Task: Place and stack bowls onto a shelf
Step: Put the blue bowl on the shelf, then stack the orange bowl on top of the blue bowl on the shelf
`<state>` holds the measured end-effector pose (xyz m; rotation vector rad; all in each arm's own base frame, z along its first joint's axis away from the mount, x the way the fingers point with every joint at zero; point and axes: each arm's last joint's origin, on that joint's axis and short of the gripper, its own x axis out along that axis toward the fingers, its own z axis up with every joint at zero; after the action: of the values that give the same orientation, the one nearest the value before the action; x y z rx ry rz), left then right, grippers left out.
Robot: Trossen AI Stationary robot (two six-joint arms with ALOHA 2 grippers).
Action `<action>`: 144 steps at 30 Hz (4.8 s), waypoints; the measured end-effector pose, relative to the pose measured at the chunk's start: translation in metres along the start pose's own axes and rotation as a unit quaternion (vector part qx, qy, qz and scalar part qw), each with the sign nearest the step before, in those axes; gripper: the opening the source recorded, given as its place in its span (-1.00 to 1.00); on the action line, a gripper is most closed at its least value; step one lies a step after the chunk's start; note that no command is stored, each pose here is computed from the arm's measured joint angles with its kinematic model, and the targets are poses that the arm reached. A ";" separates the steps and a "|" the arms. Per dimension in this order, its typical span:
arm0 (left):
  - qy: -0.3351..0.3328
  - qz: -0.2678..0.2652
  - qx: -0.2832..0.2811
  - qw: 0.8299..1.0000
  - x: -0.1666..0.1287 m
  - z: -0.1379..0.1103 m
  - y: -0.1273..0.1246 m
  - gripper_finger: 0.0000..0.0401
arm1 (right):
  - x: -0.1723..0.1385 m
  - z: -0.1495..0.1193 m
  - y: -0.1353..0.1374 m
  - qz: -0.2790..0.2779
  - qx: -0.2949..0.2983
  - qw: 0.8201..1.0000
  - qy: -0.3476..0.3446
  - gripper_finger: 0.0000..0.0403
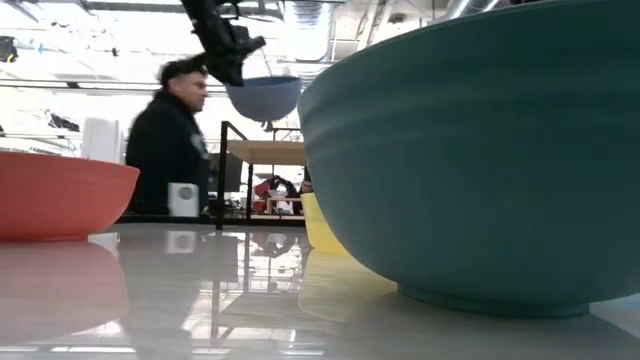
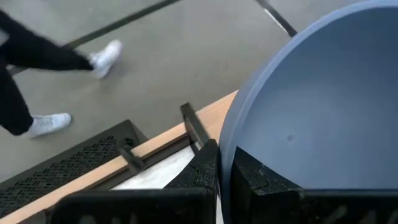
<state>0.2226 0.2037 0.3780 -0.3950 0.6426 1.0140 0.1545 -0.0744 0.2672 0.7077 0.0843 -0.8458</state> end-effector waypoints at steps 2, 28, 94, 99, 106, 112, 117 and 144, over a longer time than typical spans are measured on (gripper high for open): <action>0.009 -0.002 0.002 1.000 0.013 0.005 -0.005 -1.00 | -0.001 -0.002 0.001 0.001 0.000 1.000 0.002 -0.47; 0.125 -0.060 -0.027 0.990 0.077 0.007 -0.022 -0.62 | -0.002 -0.009 -0.001 -0.024 -0.011 0.999 0.024 -0.47; 0.272 -0.104 0.065 0.954 -0.076 -0.219 0.008 -0.27 | 0.185 -0.138 0.277 0.178 -0.148 0.948 0.216 0.12; 0.275 -0.127 -0.024 0.953 -0.094 -0.223 0.020 -0.27 | 0.199 -0.162 0.283 0.166 -0.140 0.942 0.256 0.10; 0.253 -0.152 -0.074 0.953 -0.108 -0.226 0.031 -0.27 | 0.218 -0.203 0.286 0.149 -0.135 0.940 0.277 0.06; 0.273 -0.140 -0.078 0.949 -0.113 -0.232 0.035 -0.27 | 0.233 -0.224 0.286 0.146 -0.131 0.940 0.279 0.04; 0.282 -0.132 -0.063 0.948 -0.113 -0.234 0.035 -0.27 | 0.235 -0.227 0.281 0.126 -0.145 0.937 0.293 0.00; 0.100 -0.308 -0.017 0.946 -0.110 -0.199 -0.002 -0.27 | 0.184 -0.142 0.289 0.021 -0.328 0.920 0.212 -0.85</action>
<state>0.1224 0.0145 0.3014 -0.6853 0.6266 0.3892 0.5121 0.0210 0.2517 0.2406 0.7089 -0.5542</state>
